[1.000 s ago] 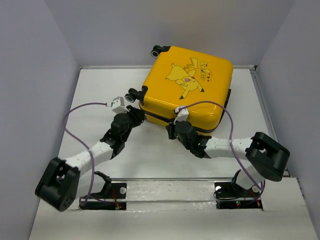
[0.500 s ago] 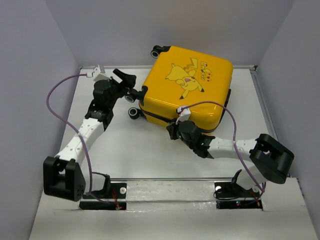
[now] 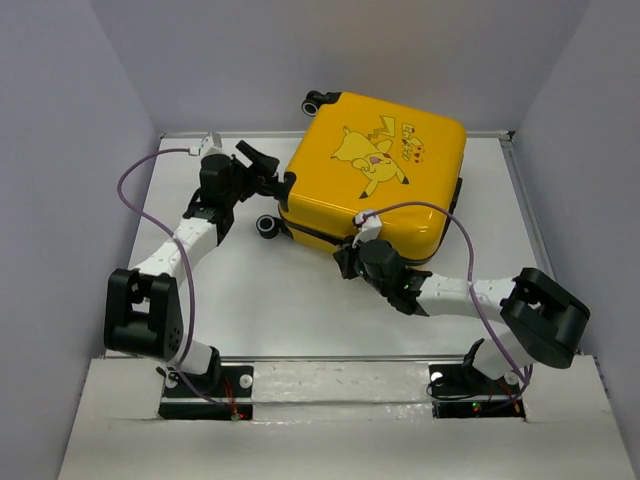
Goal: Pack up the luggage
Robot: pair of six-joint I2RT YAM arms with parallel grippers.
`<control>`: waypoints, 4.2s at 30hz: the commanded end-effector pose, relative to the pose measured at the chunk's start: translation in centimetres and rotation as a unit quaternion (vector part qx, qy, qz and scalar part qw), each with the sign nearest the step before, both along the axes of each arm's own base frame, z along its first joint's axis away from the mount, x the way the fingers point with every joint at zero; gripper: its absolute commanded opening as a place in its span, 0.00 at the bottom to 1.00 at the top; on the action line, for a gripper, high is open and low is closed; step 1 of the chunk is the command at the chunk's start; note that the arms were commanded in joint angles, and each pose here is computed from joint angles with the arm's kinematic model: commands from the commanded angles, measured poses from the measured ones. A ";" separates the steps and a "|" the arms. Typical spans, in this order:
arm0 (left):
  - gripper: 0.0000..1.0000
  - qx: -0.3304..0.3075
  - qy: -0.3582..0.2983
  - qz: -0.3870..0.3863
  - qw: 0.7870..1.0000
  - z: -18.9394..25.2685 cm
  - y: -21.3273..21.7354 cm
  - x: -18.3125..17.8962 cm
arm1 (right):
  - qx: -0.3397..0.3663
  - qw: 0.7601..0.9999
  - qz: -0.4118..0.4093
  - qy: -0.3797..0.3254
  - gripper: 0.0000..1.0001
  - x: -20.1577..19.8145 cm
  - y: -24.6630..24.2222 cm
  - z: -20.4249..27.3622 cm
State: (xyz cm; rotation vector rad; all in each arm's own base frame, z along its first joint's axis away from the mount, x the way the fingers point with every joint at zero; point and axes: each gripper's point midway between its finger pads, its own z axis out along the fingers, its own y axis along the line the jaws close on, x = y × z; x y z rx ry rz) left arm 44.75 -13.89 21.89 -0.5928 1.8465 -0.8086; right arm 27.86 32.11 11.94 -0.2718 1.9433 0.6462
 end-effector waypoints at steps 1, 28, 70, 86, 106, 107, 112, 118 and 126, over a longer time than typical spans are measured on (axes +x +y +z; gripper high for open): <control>0.93 -0.063 -0.020 -0.054 0.996 0.6 -3.0 -0.5 | 0.059 0.997 0.052 -0.004 0.07 -1.3 1.8 2.5; 0.06 -0.181 -0.108 -0.143 0.967 5.3 -7.6 -2.1 | 0.017 0.996 0.089 -0.016 0.07 0.6 7.3 2.9; 0.06 -0.098 -0.130 -0.283 0.945 6.1 -18.4 -17.8 | 0.000 0.966 0.251 0.063 0.07 -13.7 2.1 1.9; 0.06 -0.089 -0.151 -0.220 0.960 7.3 -13.2 -13.7 | 0.029 0.973 0.220 0.069 0.07 -14.7 -0.3 2.5; 0.87 0.025 -0.133 -0.086 0.987 5.3 -8.5 -8.5 | 0.026 0.971 0.220 0.088 0.07 -17.0 -0.7 -1.7; 0.92 0.026 -0.133 -0.079 0.988 5.6 -7.8 -7.7 | 0.021 0.971 0.217 0.094 0.07 -17.3 -1.5 -2.4; 0.99 0.086 -0.139 -0.069 0.984 6.5 -5.3 -1.9 | 0.011 0.974 0.199 0.112 0.07 -17.9 -3.9 -2.5; 0.97 0.242 -0.233 -0.186 0.923 8.0 -7.8 2.9 | 0.014 0.977 0.177 0.117 0.07 -18.2 -6.4 -1.2; 0.99 0.353 -0.217 -0.333 0.847 4.8 -8.9 2.4 | 0.065 0.985 0.112 0.117 0.07 -17.6 -9.3 1.3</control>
